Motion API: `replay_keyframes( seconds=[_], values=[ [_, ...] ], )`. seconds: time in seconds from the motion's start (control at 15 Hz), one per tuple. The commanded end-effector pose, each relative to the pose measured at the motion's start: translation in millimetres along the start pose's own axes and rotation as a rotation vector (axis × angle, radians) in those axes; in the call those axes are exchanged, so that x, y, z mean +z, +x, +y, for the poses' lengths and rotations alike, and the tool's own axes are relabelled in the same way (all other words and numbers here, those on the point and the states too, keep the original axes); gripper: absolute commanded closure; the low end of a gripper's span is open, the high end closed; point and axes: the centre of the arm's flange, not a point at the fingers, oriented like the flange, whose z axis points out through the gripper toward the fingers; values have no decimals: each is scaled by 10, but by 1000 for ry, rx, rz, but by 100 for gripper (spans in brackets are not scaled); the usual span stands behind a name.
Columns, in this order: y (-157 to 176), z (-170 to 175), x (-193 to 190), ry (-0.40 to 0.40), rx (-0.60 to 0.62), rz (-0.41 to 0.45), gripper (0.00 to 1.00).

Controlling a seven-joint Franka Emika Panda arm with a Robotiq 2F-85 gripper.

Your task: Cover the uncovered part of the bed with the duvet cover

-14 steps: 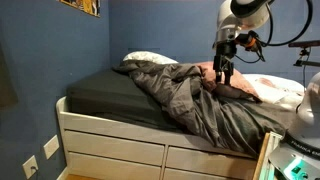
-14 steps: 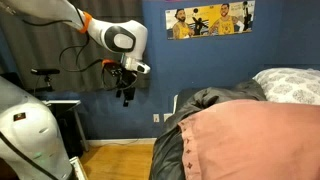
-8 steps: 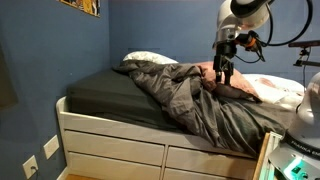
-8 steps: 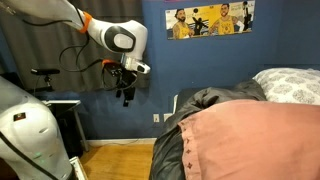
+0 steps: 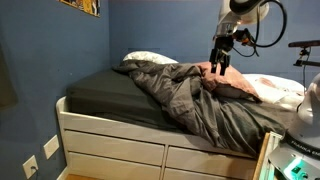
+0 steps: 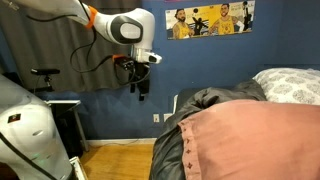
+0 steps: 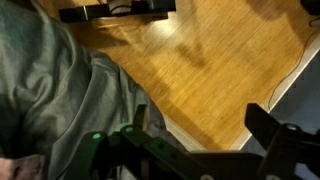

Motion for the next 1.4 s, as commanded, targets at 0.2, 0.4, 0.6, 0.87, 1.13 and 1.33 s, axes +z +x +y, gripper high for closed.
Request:
replay_keyframes(
  seconds=[0.2, 0.4, 0.6, 0.87, 1.13, 1.33],
  values=[
    [832, 629, -641, -9, -94, 180, 0],
    [1148, 858, -715, -24, -113, 259, 0],
    [1487, 1159, -764, -26, -109, 320, 0],
    [1918, 1520, -795, -47, -110, 408, 0],
    [1849, 1546, -703, -54, -87, 404, 0],
    [1913, 1557, -703, -54, -86, 405, 0]
  ],
)
